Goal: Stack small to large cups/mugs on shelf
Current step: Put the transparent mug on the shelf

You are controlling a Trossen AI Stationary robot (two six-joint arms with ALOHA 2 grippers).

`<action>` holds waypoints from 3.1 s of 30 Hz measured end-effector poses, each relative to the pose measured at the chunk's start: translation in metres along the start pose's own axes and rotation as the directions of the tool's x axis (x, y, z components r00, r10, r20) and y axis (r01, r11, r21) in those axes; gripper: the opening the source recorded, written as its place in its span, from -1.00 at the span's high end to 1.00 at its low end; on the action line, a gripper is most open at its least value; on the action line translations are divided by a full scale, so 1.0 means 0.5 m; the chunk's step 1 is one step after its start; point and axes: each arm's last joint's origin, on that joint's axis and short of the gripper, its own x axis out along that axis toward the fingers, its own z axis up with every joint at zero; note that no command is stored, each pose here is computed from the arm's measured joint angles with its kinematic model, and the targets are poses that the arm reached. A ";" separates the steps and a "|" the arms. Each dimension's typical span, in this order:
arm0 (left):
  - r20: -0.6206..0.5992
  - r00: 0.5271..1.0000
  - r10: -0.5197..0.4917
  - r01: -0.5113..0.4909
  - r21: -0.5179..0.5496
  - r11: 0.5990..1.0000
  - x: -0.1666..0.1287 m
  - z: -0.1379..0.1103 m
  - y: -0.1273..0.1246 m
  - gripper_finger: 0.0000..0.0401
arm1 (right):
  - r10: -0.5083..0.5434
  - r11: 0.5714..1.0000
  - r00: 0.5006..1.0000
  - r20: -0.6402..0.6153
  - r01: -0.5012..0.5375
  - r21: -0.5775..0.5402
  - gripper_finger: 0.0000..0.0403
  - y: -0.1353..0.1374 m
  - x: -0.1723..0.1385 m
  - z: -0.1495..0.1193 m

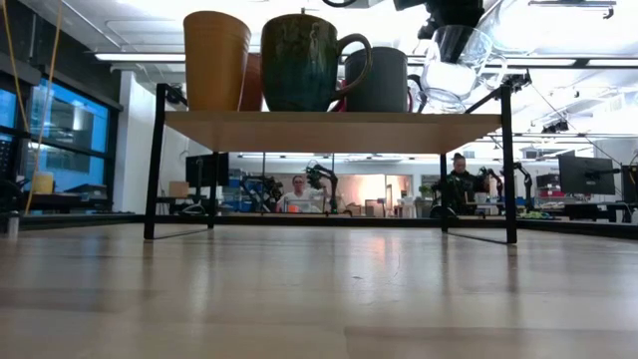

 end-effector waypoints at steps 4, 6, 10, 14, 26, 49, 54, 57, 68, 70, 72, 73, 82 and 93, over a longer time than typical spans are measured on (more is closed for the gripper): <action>0.000 1.000 0.000 0.000 0.000 1.000 0.000 0.000 0.000 1.00 | -0.012 1.000 1.000 -0.001 0.012 0.022 1.00 -0.003 0.000 -0.001; 0.000 1.000 0.000 0.000 0.000 1.000 0.000 0.000 0.000 1.00 | -0.013 0.999 1.000 -0.002 0.013 0.037 0.99 -0.006 0.000 -0.001; 0.000 1.000 0.000 0.000 0.000 1.000 0.000 0.000 0.000 1.00 | -0.010 0.999 1.000 -0.002 0.011 0.053 0.83 -0.011 0.001 -0.001; 0.000 1.000 0.000 0.000 0.000 1.000 0.000 0.000 0.000 1.00 | -0.010 0.999 1.000 -0.003 0.011 0.052 0.63 -0.012 0.001 -0.002; 0.000 1.000 0.000 0.000 0.001 1.000 0.000 0.000 0.000 1.00 | -0.007 0.999 1.000 -0.003 0.008 0.043 0.54 -0.011 0.001 -0.002; 0.000 1.000 0.000 0.000 0.007 1.000 0.000 0.000 0.000 1.00 | 0.101 0.964 0.871 0.480 -0.205 0.169 0.95 0.094 -0.097 -0.023; 0.000 1.000 0.000 0.000 0.009 1.000 0.000 0.000 0.000 1.00 | 0.102 0.904 0.877 0.469 -0.278 0.324 0.98 0.167 -0.026 -0.031; 0.000 1.000 0.000 0.000 0.010 1.000 0.000 0.000 0.000 1.00 | 0.075 0.866 0.898 0.433 -0.273 0.418 0.99 0.201 0.001 -0.038; 0.001 1.000 0.000 0.000 0.011 1.000 0.000 0.000 0.000 1.00 | -0.161 0.723 0.919 0.360 -0.139 0.677 1.00 0.211 0.018 -0.066; 0.000 1.000 0.000 0.000 0.011 1.000 0.000 0.000 0.000 1.00 | -0.148 0.726 0.930 0.336 -0.128 0.676 1.00 0.210 0.020 -0.070; 0.000 1.000 0.000 0.000 0.011 1.000 0.000 0.000 0.000 1.00 | -0.141 0.731 0.939 0.313 -0.114 0.672 1.00 0.210 0.021 -0.074; 0.001 1.000 0.000 0.000 0.011 1.000 0.000 0.000 0.000 1.00 | -0.133 0.735 0.945 0.297 -0.107 0.670 1.00 0.210 0.022 -0.077; 0.000 1.000 0.000 0.000 0.011 1.000 0.000 0.000 0.000 1.00 | -0.160 0.750 0.966 0.202 -0.014 0.661 1.00 0.203 0.027 -0.096; 0.000 1.000 0.000 0.000 0.011 1.000 0.000 0.000 0.000 1.00 | -0.064 0.849 0.985 0.163 -0.032 0.527 1.00 0.181 -0.052 -0.125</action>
